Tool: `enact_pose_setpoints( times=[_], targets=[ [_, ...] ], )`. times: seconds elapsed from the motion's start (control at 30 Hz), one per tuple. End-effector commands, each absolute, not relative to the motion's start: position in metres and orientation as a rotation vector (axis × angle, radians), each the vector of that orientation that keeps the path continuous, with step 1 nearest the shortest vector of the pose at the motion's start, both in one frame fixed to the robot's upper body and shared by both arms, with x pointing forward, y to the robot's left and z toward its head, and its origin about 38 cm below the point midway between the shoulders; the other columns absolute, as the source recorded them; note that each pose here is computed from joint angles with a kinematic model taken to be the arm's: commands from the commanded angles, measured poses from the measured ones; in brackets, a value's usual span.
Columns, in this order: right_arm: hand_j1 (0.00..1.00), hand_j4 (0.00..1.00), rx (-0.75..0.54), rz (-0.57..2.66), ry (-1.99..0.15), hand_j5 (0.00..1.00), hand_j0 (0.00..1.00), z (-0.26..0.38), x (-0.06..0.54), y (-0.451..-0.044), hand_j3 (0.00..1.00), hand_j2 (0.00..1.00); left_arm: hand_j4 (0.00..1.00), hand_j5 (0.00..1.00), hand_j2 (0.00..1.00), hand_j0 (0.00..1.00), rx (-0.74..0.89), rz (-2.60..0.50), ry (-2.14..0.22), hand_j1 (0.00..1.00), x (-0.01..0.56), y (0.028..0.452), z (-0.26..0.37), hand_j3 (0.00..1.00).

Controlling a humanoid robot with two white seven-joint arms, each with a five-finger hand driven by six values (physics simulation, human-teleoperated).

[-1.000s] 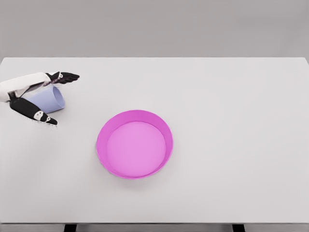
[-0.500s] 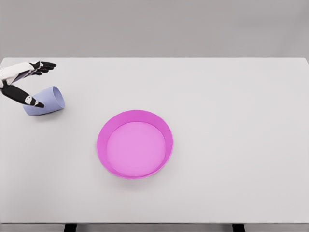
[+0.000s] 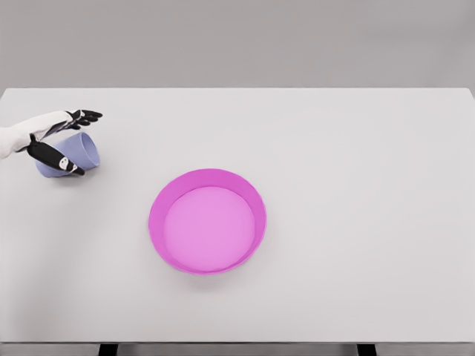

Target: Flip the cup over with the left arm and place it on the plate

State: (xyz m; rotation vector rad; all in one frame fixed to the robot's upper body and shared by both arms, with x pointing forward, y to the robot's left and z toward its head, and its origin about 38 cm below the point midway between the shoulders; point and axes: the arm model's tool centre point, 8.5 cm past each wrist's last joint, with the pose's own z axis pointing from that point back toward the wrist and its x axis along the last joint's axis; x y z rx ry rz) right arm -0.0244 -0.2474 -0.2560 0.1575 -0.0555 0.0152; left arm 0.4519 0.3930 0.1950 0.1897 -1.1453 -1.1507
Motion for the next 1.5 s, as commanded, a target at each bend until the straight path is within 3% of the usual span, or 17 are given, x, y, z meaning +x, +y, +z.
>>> enact_pose_setpoints(
  times=[0.0, 0.27, 0.4, 0.63, 0.73, 0.93, 1.03, 1.17, 1.47],
  targets=[
    [1.0, 1.0, 0.157, 0.016, -0.056, 1.0, 1.0, -0.256, -0.024, -0.247, 1.0, 1.0, 1.0, 1.0, 1.0, 1.0, 0.194, -1.146, -1.143, 1.0, 0.452, 0.396, 0.196, 1.0],
    [1.0, 1.0, 0.157, 0.016, -0.056, 1.0, 1.0, -0.256, -0.024, -0.247, 1.0, 1.0, 1.0, 1.0, 1.0, 1.0, 0.22, -1.072, -1.105, 1.0, 0.46, 0.42, 0.189, 1.0],
    [1.0, 1.0, 0.159, 0.016, -0.056, 1.0, 1.0, -0.256, -0.024, -0.247, 1.0, 1.0, 1.0, 1.0, 1.0, 1.0, 0.194, -1.101, -1.083, 1.0, 0.464, 0.401, 0.169, 1.0],
    [1.0, 1.0, 0.157, 0.016, -0.056, 1.0, 1.0, -0.256, -0.024, -0.247, 1.0, 1.0, 1.0, 1.0, 1.0, 1.0, 0.211, -1.082, -1.05, 1.0, 0.465, 0.411, 0.161, 1.0],
    [1.0, 1.0, 0.157, 0.016, -0.056, 1.0, 1.0, -0.256, -0.024, -0.247, 1.0, 1.0, 0.76, 0.76, 0.76, 0.76, 0.211, -1.083, -1.051, 0.76, 0.465, 0.41, 0.161, 0.76],
    [1.0, 1.0, 0.159, 0.016, -0.056, 1.0, 1.0, -0.256, -0.024, -0.247, 1.0, 1.0, 0.66, 0.66, 0.66, 0.66, 0.178, -1.076, -1.083, 0.66, 0.467, 0.401, 0.16, 0.66],
    [1.0, 1.0, 0.157, 0.016, -0.056, 1.0, 1.0, -0.256, -0.024, -0.247, 1.0, 1.0, 0.57, 0.57, 0.57, 0.57, 0.023, -1.069, -1.264, 0.57, 0.464, 0.383, 0.171, 0.57],
    [1.0, 1.0, 0.159, 0.016, -0.056, 1.0, 1.0, -0.256, -0.024, -0.247, 1.0, 1.0, 0.54, 0.54, 0.54, 0.54, -0.192, -1.053, -1.48, 0.54, 0.449, 0.348, 0.195, 0.54],
    [1.0, 1.0, 0.157, 0.016, -0.056, 1.0, 1.0, -0.256, -0.024, -0.247, 1.0, 1.0, 0.52, 0.52, 0.52, 0.52, -0.595, -0.968, -1.671, 0.52, 0.4, 0.292, 0.217, 0.52]
  ],
)
